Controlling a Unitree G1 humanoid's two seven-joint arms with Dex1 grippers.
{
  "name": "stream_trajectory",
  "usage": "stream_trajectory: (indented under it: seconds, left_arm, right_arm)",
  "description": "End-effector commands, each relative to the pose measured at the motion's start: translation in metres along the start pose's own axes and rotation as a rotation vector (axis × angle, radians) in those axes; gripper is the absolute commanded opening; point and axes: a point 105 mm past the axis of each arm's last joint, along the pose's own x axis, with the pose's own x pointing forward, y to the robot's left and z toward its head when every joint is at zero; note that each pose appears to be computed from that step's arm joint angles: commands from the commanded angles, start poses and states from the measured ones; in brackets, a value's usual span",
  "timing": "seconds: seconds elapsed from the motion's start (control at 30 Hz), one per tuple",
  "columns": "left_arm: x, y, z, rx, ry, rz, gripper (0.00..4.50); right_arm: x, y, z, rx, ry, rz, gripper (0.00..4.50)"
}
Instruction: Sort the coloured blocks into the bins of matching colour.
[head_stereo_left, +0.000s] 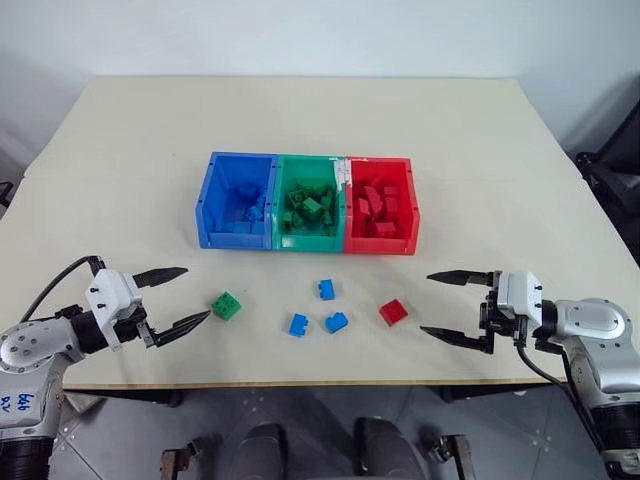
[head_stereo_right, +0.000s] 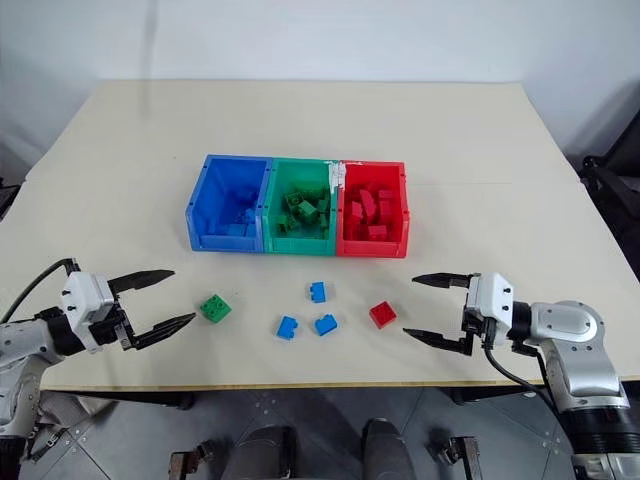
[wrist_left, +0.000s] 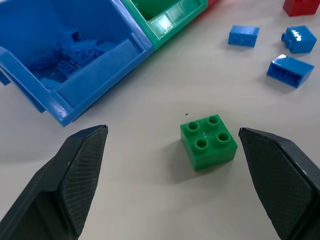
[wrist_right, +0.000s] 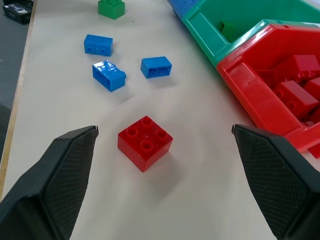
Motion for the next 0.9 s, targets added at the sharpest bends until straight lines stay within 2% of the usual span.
stream_trajectory:
  seconds: [0.03,0.27,0.3,0.37,0.47,0.57,0.73,0.9]
  left_arm:
    - [0.005,0.000,0.015,0.036,-0.038,-0.011,4.46]
    - [0.026,-0.021,0.032,-0.035,-0.121,-0.138,4.46]
    - [0.036,-0.030,0.038,-0.044,-0.143,-0.183,4.46]
    - [0.056,-0.051,0.043,0.033,-0.132,-0.298,4.46]
    - [0.065,-0.072,0.047,0.073,-0.144,-0.403,4.46]
    - [0.064,-0.072,0.049,0.015,-0.174,-0.395,4.46]
    - [0.043,-0.060,0.035,0.014,-0.111,-0.369,4.46]
    - [0.021,-0.056,0.021,-0.002,-0.048,-0.332,4.46]
  right_arm:
    - [-0.009,-0.001,0.008,-0.022,-0.015,-0.014,4.50]
    - [-0.032,0.005,0.002,-0.008,0.048,-0.057,4.50]
    - [-0.041,0.005,-0.002,-0.007,0.078,-0.073,4.50]
    - [-0.059,0.009,-0.014,-0.004,0.163,-0.066,4.50]
    - [-0.067,0.008,-0.019,-0.001,0.196,-0.055,4.50]
    - [-0.058,0.009,-0.023,-0.002,0.218,0.045,4.50]
    - [-0.023,-0.003,-0.020,-0.028,0.181,0.183,4.50]
    - [0.006,-0.012,-0.023,-0.072,0.213,0.347,4.50]
